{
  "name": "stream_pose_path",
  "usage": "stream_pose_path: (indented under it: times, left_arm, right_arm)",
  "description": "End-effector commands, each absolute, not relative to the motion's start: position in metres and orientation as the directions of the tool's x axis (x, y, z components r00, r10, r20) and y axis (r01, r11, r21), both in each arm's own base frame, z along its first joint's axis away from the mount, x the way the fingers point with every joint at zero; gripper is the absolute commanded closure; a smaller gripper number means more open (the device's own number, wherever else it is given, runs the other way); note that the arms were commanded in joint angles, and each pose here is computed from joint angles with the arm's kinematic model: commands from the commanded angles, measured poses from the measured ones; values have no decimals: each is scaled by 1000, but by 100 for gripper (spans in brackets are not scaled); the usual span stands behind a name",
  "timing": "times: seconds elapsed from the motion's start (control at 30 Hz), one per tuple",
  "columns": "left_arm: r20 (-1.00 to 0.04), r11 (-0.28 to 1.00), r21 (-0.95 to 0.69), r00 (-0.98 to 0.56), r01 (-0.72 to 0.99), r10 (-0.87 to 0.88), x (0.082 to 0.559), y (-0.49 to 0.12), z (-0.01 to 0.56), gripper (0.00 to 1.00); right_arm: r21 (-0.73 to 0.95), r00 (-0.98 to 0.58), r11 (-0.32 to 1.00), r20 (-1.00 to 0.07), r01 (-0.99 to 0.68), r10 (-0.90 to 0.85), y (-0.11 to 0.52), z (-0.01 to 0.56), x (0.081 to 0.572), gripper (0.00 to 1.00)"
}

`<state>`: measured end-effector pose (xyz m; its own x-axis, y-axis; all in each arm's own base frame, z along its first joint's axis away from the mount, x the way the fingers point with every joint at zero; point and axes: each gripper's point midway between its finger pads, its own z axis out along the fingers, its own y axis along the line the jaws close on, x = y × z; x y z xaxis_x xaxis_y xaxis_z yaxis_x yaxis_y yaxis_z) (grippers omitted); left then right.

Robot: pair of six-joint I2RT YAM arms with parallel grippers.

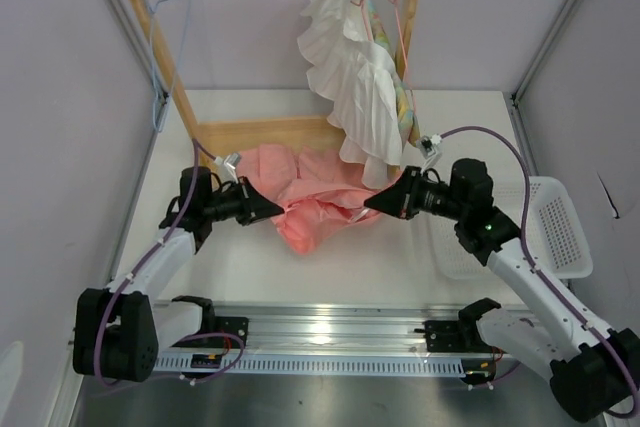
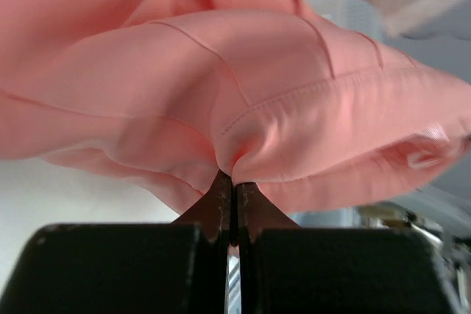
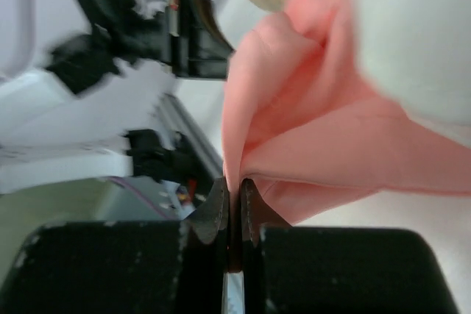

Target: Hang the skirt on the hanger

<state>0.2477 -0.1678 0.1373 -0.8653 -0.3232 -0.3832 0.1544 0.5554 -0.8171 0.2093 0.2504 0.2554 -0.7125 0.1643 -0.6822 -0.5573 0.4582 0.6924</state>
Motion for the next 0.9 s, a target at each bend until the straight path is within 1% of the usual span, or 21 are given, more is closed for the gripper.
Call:
stream_pose_path:
  times: [0.0,0.03,0.07,0.1,0.13,0.17,0.2,0.23,0.27,0.3,0.33,0.4,0.43,0.5,0.53,0.6,0.63,0.67,0.7,0.73,0.87]
  left_arm:
    - [-446,278,-887,-841,369,-307,236,-193,207,100]
    - [-454,237,-887,-836,395,-308,230,-195,212,100]
    - [-538,180,-843,-786,507,-304,225,-197,231,100]
    - [-478,125,-877,-820,463,-315,218,-198,238,100]
    - [-494,93,-865,-809,492,-317,215,-198,248,100]
    - [-584,50,-796,-742,604,-329,207,-198,266,100]
    - [-494,-3,-850,-798,527,-345,206,-194,269,100]
    - [-500,-41,-833,-783,552,-370,203,-191,279,100]
    - [-584,-92,-742,-707,664,-399,188,-186,299,100]
    - [-537,-101,-779,-741,619,-403,194,-184,297,100]
    - [-528,-99,-785,-744,612,-410,197,-183,294,100]
    - [-544,-101,-769,-730,631,-414,196,-183,301,100]
    - [-567,-106,-747,-712,656,-414,190,-183,309,100]
    - [-611,-111,-700,-672,705,-418,182,-180,330,100]
    - [-656,-115,-641,-620,759,-431,173,-178,354,100]
    - [-674,-103,-605,-577,789,-461,166,-169,375,100]
    - [-703,-102,-549,-524,830,-480,158,-166,396,100]
    - [-717,-106,-513,-493,852,-493,147,-165,408,100]
    - [-712,-117,-509,-493,853,-501,142,-164,414,100]
    - [-736,-118,-457,-449,881,-507,135,-164,429,100]
    - [-762,-116,-362,-365,925,-536,116,-162,451,100]
  right_arm:
    - [813,-790,162,-582,-559,193,247,308,182,100]
    - [820,-796,136,-573,-557,194,243,311,180,100]
    - [821,-789,132,-571,-556,227,235,317,187,100]
    - [821,-784,90,-567,-564,253,232,330,188,100]
    - [828,-796,64,-554,-557,244,229,329,186,100]
    - [832,-795,57,-545,-551,268,223,332,192,100]
    - [839,-800,28,-529,-544,284,221,338,195,100]
    - [847,-808,20,-514,-531,289,220,337,198,100]
    - [853,-819,6,-502,-522,278,219,334,198,100]
    - [868,-831,-2,-476,-497,287,215,330,206,100]
    - [861,-829,-43,-473,-506,300,212,340,204,100]
    - [869,-834,-66,-445,-490,324,203,340,211,100]
    - [860,-832,-101,-444,-500,333,199,350,207,100]
    - [855,-822,-119,-435,-505,367,189,358,213,100]
    - [849,-827,-156,-424,-505,369,187,366,210,100]
    - [832,-824,-201,-420,-517,381,184,382,209,100]
    - [834,-831,-219,-406,-507,380,184,385,211,100]
    - [835,-840,-236,-394,-496,373,185,391,209,100]
    - [828,-837,-241,-404,-506,369,185,397,208,100]
    - [826,-835,-242,-406,-509,371,184,400,207,100]
    - [822,-842,-257,-410,-508,352,182,413,198,100]
